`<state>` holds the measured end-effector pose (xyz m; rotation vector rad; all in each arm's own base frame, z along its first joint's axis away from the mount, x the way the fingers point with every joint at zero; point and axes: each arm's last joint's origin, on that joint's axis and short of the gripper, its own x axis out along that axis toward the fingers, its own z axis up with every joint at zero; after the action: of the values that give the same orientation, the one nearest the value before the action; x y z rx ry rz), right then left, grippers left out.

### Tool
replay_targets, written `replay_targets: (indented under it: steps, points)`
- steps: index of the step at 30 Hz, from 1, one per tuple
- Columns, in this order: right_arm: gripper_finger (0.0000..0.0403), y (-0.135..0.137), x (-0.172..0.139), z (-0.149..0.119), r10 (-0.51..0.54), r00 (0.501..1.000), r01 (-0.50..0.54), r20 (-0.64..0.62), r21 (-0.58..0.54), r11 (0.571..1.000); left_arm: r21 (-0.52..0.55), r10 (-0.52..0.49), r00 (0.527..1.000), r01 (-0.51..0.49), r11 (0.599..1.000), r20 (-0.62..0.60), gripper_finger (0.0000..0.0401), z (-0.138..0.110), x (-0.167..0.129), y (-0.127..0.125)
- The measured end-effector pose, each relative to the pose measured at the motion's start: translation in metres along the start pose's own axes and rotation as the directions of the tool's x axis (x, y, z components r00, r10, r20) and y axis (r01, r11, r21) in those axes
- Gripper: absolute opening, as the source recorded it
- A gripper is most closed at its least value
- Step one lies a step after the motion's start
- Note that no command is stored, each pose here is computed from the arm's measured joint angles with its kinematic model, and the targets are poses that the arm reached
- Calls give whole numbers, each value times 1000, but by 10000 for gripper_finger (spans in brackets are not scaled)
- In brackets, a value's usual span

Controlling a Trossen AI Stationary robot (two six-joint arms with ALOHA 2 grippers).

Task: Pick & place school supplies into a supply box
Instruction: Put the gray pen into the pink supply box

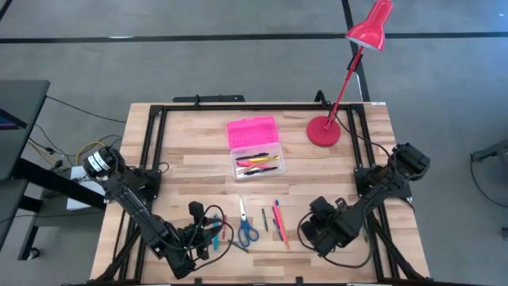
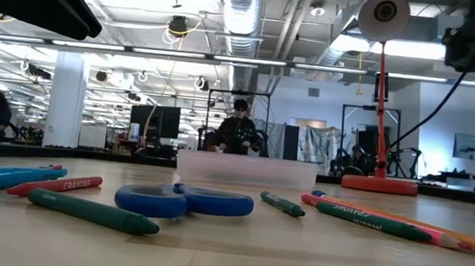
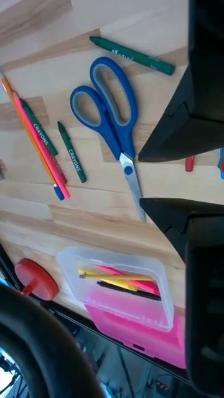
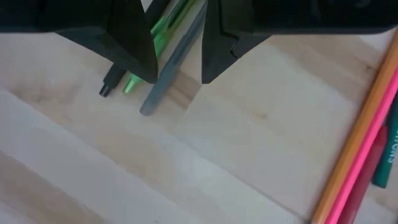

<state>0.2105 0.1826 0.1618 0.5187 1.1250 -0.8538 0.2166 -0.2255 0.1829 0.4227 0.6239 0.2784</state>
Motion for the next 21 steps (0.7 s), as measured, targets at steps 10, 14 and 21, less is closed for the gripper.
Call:
replay_targets:
  steps: [10,14,21]
  points:
    - [118,-6,14,7,-43,999,43,-26,-6,999,11,10,1000,-10,1000,-4,97,-1,0,1]
    - [118,-8,21,10,-47,998,47,-32,-7,999,12,11,1000,-11,1000,-6,98,-1,0,1]
    - [118,-8,30,15,-19,998,19,-60,-9,1000,9,11,1000,-11,1000,-6,98,-1,0,1]
